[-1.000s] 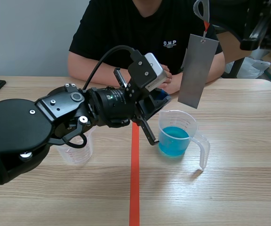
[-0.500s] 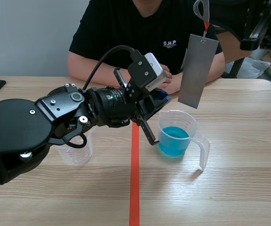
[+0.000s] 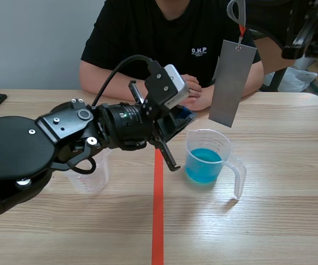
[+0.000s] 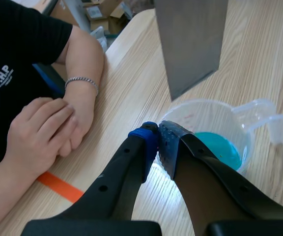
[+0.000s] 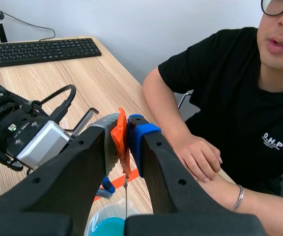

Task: Do the redox reaction experiment.
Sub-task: 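Raise the plate and point at it, then lower the plate into the blue solution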

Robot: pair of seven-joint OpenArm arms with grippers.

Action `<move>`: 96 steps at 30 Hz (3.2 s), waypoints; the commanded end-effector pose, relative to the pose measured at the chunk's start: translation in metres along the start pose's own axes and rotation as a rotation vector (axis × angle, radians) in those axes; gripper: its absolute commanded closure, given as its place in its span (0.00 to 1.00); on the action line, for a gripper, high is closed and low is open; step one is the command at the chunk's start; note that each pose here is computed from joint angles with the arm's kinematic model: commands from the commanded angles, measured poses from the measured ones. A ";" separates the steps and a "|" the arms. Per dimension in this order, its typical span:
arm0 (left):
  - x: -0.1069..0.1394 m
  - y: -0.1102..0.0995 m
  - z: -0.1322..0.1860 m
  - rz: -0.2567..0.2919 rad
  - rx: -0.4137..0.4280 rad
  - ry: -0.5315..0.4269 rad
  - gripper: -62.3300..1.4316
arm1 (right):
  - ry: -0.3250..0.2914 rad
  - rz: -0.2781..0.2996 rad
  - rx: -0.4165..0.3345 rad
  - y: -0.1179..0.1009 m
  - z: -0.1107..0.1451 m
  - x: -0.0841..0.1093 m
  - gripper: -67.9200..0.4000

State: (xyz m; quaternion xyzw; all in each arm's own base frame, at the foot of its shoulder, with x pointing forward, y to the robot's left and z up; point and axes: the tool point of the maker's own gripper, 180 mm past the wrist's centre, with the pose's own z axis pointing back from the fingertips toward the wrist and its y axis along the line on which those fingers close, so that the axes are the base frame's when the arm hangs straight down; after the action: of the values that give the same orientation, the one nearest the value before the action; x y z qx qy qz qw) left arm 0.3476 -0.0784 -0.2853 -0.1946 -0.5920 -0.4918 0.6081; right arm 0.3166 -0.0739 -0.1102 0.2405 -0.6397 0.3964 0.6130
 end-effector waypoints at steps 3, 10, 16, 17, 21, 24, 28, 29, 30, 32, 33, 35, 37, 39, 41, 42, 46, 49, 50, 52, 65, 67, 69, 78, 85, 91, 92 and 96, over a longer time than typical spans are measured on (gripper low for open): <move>-0.002 0.009 0.022 0.008 0.017 -0.008 0.90 | -0.035 0.025 -0.001 -0.004 0.003 0.013 0.97; -0.008 0.012 0.086 0.042 0.034 0.017 0.90 | -0.035 0.025 -0.001 -0.004 0.003 0.013 0.97; -0.017 0.010 0.150 0.092 0.065 0.084 0.90 | -0.035 0.025 -0.001 -0.004 0.003 0.013 0.97; -0.021 0.010 0.160 0.103 0.072 0.104 0.90 | -0.035 0.025 -0.001 -0.004 0.003 0.013 0.97; -0.043 0.006 0.200 0.184 0.121 0.189 0.90 | -0.035 0.025 -0.001 -0.004 0.003 0.013 0.97; -0.064 -0.001 0.229 0.250 0.170 0.262 0.90 | -0.035 0.025 -0.001 -0.004 0.003 0.013 0.97; -0.085 -0.020 0.264 0.338 0.209 0.350 0.90 | -0.035 0.025 -0.001 -0.004 0.003 0.013 0.97; -0.089 -0.024 0.272 0.358 0.222 0.367 0.90 | -0.035 0.025 -0.001 -0.004 0.003 0.013 0.97; -0.092 -0.027 0.280 0.376 0.235 0.384 0.90 | -0.035 0.025 -0.001 -0.004 0.003 0.013 0.97; -0.098 -0.033 0.294 0.405 0.267 0.411 0.90 | -0.035 0.025 -0.001 -0.004 0.003 0.013 0.97; -0.100 -0.034 0.302 0.418 0.287 0.424 0.90 | -0.035 0.025 -0.001 -0.004 0.003 0.013 0.97; -0.104 -0.036 0.314 0.445 0.331 0.444 0.90 | -0.034 0.026 -0.001 -0.004 0.003 0.013 0.97; -0.108 -0.040 0.327 0.472 0.370 0.467 0.90 | -0.034 0.026 -0.001 -0.004 0.003 0.013 0.97; -0.111 -0.046 0.337 0.502 0.405 0.487 0.90 | -0.034 0.026 -0.001 -0.004 0.003 0.013 0.97; -0.114 -0.055 0.346 0.533 0.436 0.506 0.90 | -0.034 0.026 -0.001 -0.004 0.003 0.013 0.97; -0.116 -0.057 0.351 0.544 0.458 0.518 0.90 | -0.034 0.026 -0.001 -0.004 0.003 0.013 0.97; -0.124 -0.070 0.366 0.589 0.557 0.564 0.90 | -0.034 0.026 -0.001 -0.004 0.003 0.013 0.97; -0.127 -0.081 0.374 0.625 0.604 0.588 0.90 | -0.035 0.025 -0.001 -0.003 0.003 0.013 0.97; -0.128 -0.085 0.376 0.638 0.613 0.593 0.90 | -0.035 0.025 -0.001 -0.003 0.003 0.013 0.97; -0.129 -0.091 0.378 0.661 0.629 0.599 0.90 | -0.035 0.025 0.000 -0.003 0.003 0.013 0.97; -0.130 -0.102 0.380 0.708 0.670 0.602 0.90 | -0.055 -0.002 -0.003 0.000 -0.002 0.013 0.97; -0.129 -0.102 0.380 0.709 0.670 0.602 0.90 | -0.053 0.001 -0.008 0.000 -0.003 0.011 0.97; -0.129 -0.102 0.380 0.709 0.670 0.602 0.90 | -0.044 0.006 -0.012 0.000 -0.004 0.009 0.97; -0.130 -0.102 0.380 0.709 0.671 0.602 0.90 | -0.017 -0.037 -0.008 0.003 -0.012 -0.009 0.97; -0.129 -0.102 0.380 0.708 0.671 0.602 0.90 | 0.003 -0.087 -0.025 0.000 -0.016 -0.029 0.97; -0.129 -0.101 0.380 0.709 0.671 0.602 0.90 | 0.024 -0.100 -0.033 0.001 -0.023 -0.046 0.97; -0.129 -0.101 0.380 0.709 0.671 0.602 0.90 | 0.026 -0.103 -0.033 0.001 -0.024 -0.049 0.97; -0.129 -0.102 0.380 0.709 0.671 0.601 0.90 | 0.040 -0.107 -0.038 0.002 -0.027 -0.061 0.97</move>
State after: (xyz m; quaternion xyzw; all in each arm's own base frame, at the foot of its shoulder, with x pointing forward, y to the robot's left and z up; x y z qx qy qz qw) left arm 0.0866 0.2381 -0.3563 -0.0239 -0.4085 -0.0809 0.9088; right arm 0.3375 -0.0632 -0.1826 0.2491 -0.6076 0.3564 0.6647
